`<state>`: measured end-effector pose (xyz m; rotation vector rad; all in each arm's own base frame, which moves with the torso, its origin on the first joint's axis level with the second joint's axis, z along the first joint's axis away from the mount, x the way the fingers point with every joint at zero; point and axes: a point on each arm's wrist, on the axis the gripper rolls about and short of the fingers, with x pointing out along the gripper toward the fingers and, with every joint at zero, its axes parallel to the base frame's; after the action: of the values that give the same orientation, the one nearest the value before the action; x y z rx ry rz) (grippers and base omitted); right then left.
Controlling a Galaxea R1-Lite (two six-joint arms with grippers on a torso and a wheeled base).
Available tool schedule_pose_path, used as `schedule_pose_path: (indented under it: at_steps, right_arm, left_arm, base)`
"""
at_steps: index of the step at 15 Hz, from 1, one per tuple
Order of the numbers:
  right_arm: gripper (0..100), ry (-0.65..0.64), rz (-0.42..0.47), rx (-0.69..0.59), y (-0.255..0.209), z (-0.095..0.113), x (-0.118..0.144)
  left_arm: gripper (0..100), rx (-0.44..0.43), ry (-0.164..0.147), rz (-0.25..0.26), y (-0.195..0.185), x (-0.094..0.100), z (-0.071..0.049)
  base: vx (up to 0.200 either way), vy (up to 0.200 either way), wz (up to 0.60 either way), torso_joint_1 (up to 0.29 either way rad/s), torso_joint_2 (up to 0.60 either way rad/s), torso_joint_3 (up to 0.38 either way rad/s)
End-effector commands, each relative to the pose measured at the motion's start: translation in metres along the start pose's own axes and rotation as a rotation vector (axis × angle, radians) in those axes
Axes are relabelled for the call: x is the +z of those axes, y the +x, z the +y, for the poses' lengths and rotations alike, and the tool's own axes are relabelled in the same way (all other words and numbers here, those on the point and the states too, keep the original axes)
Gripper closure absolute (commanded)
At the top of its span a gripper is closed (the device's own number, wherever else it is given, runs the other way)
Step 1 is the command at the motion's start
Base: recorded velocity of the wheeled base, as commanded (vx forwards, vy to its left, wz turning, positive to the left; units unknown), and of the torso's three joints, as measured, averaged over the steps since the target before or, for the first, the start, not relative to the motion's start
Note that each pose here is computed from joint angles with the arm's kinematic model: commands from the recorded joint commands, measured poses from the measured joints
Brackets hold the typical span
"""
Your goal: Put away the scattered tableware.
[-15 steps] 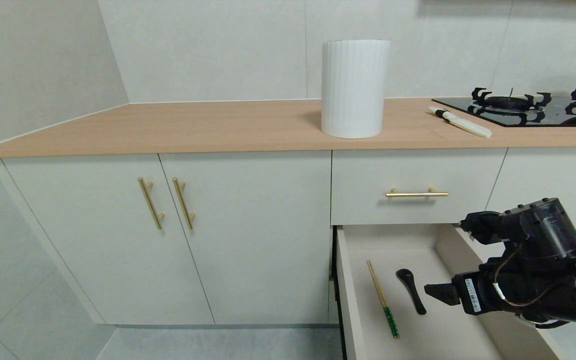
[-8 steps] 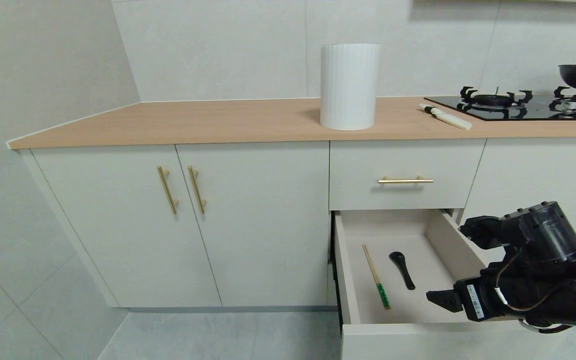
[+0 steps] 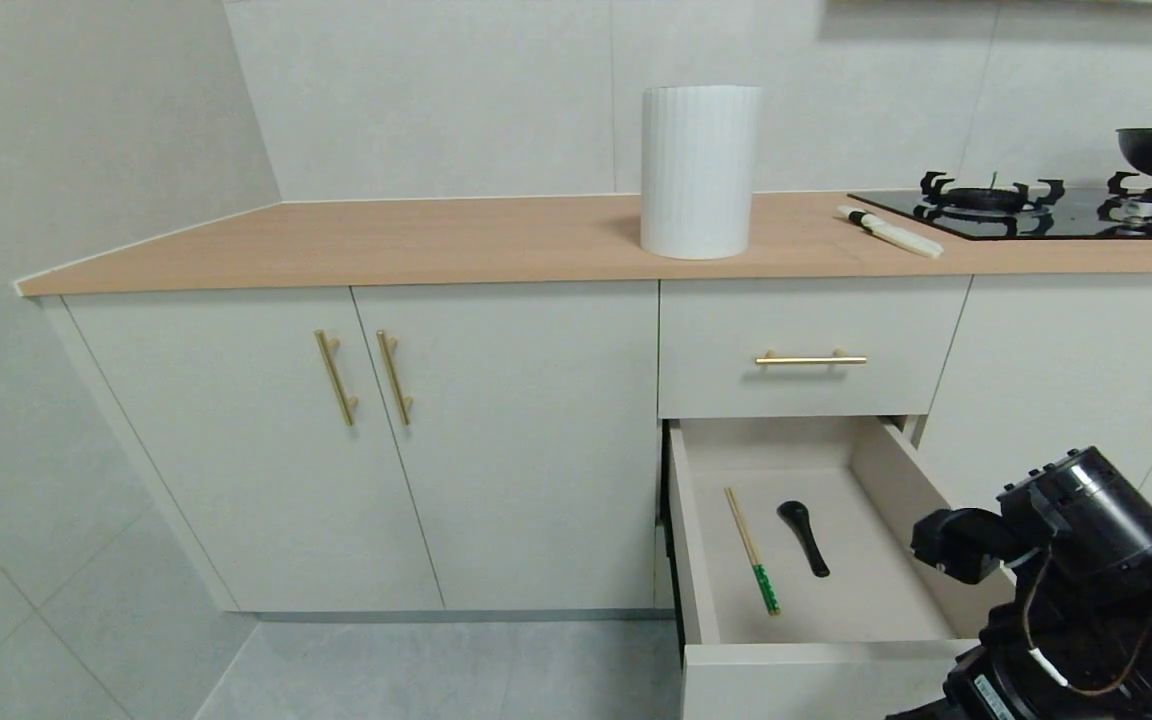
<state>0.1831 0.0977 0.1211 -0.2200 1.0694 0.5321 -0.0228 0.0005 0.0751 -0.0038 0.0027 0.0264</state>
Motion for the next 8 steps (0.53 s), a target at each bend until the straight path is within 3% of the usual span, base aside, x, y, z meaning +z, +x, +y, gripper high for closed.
schedule_pose_path:
  at_steps: [1, 6, 8]
  right_arm:
    - [0, -0.018, 0.038, 0.014, 0.004, 0.004, -0.002]
    - [0, 0.021, 0.148, -0.027, 0.037, -0.001, 0.006]
    - [0, 0.094, 0.141, -0.072, 0.042, -0.002, 0.013]
  left_arm:
    - [0, 0.000, -0.001, 0.000, 0.000, 0.000, 0.000]
    - [0, 0.001, -0.001, 0.000, 0.000, 0.000, 0.000]
    - [0, 0.000, -0.001, 0.000, 0.000, 0.000, 0.000]
  base:
    - [0.000, 0.000, 0.00, 0.000, 0.00, 0.000]
    - [0.000, 0.000, 0.00, 0.000, 0.00, 0.000]
    - [0.000, 0.000, 0.00, 0.000, 0.00, 0.000]
